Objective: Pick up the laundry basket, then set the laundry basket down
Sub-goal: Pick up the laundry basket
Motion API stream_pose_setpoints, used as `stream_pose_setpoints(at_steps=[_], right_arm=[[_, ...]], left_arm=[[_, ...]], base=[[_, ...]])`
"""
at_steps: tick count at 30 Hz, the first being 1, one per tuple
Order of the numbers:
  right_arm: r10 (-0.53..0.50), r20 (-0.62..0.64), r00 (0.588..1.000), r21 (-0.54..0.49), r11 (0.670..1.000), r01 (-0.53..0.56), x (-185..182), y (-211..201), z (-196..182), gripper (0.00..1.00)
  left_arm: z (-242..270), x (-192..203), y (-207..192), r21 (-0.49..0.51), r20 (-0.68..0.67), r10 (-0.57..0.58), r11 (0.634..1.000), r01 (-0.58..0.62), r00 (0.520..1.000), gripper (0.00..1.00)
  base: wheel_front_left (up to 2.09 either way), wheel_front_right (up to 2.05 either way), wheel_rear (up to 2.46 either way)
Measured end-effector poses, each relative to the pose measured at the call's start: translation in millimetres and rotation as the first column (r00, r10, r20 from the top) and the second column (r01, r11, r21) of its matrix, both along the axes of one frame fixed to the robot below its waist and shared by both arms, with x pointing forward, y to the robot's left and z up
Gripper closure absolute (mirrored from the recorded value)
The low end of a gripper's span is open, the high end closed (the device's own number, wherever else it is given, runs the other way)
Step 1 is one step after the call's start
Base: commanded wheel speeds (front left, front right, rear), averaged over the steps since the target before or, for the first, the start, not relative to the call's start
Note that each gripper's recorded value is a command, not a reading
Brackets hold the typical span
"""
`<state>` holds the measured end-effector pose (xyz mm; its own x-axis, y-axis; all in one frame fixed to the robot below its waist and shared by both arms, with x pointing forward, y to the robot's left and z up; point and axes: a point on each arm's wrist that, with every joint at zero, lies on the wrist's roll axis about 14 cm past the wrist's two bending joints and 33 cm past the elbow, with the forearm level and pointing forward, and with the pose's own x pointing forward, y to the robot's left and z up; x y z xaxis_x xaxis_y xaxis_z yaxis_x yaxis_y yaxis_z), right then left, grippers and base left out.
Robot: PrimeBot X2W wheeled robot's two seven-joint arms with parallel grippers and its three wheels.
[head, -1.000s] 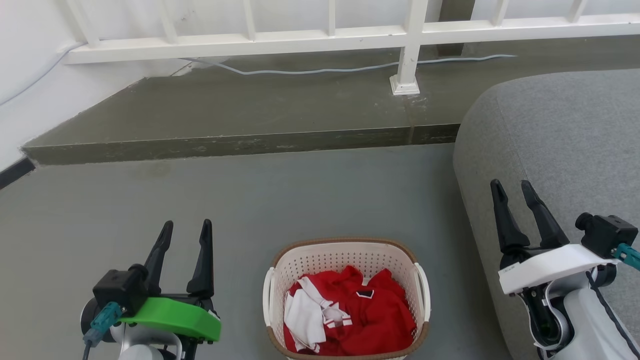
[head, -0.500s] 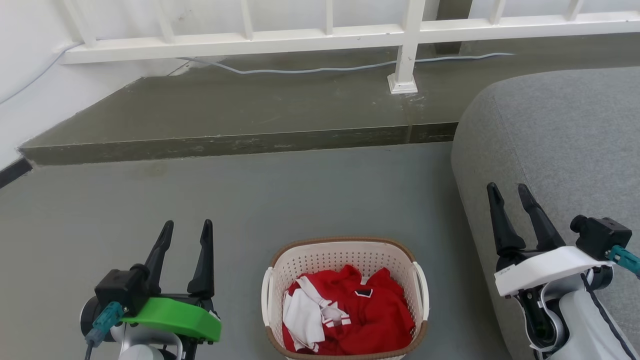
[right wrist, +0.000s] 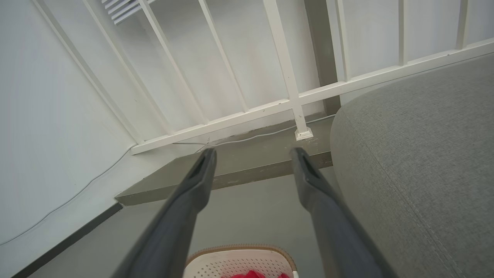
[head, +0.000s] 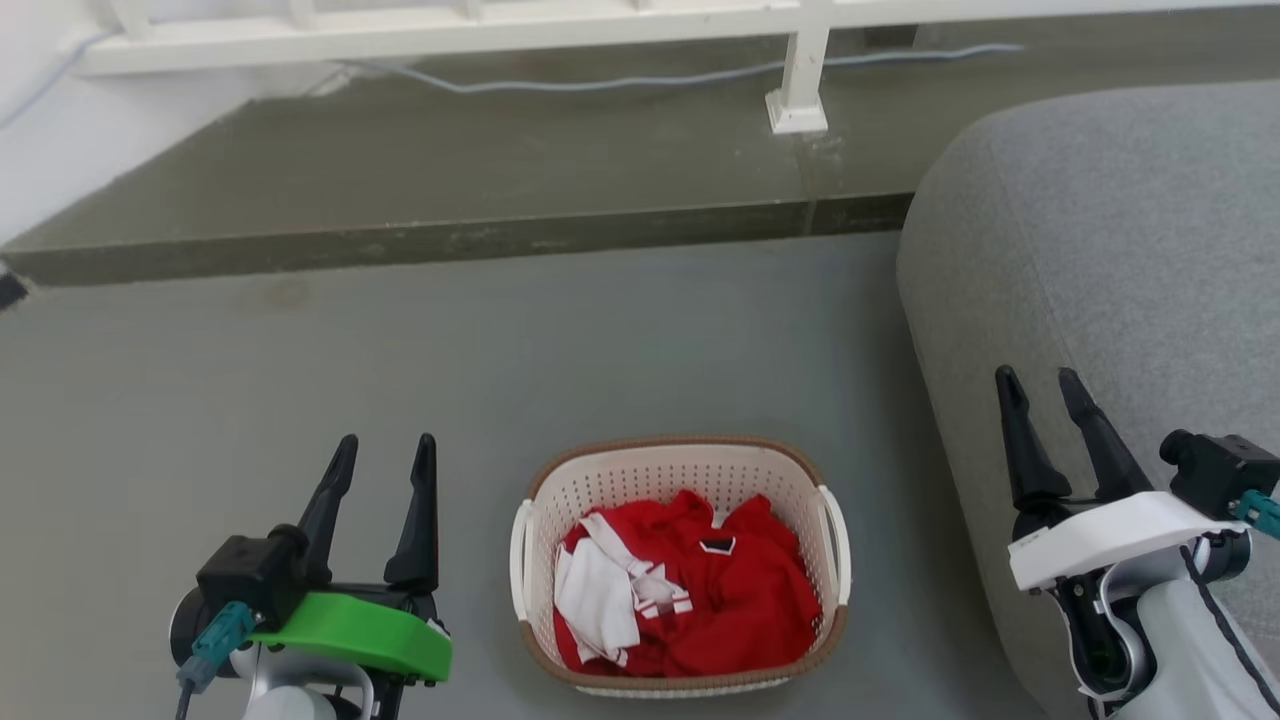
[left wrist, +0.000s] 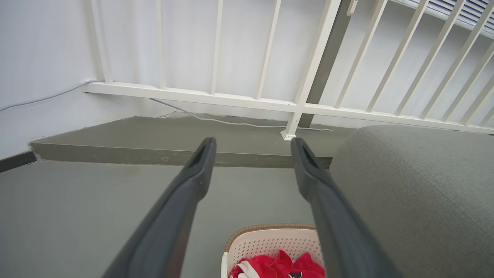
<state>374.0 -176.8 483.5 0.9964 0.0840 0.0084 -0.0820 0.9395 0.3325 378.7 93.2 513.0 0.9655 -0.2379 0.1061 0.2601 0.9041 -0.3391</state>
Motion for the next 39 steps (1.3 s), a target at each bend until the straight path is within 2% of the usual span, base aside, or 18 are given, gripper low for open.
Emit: stream_pose_setpoints(at_steps=[12,24,33,39], right_arm=[[-0.021,-0.117,0.993,-0.014,1.000,0.020,19,-12,-40,0.00],[-0.004,-0.291,0.957,-0.003,1.000,0.003,39,-9,-105,0.00],[0.040,-0.430,0.902,0.034,0.999,-0.028,55,7,-161,0.00],[0.076,-0.557,0.827,0.046,0.997,-0.061,50,15,-206,0.00]], left_arm=[[-17,33,-15,-0.027,-0.044,-0.029,0.999,0.028,0.999,0.00],[-72,64,-28,-0.034,-0.183,-0.058,0.998,0.052,0.981,0.00],[-149,76,-29,-0.036,-0.381,-0.055,0.998,0.044,0.923,0.00],[-186,85,-33,-0.032,-0.464,-0.068,0.998,0.060,0.883,0.00]], base=[[0.00,0.00,0.00],[0.00,0.00,0.00],[0.00,0.00,0.00],[0.00,0.00,0.00]])
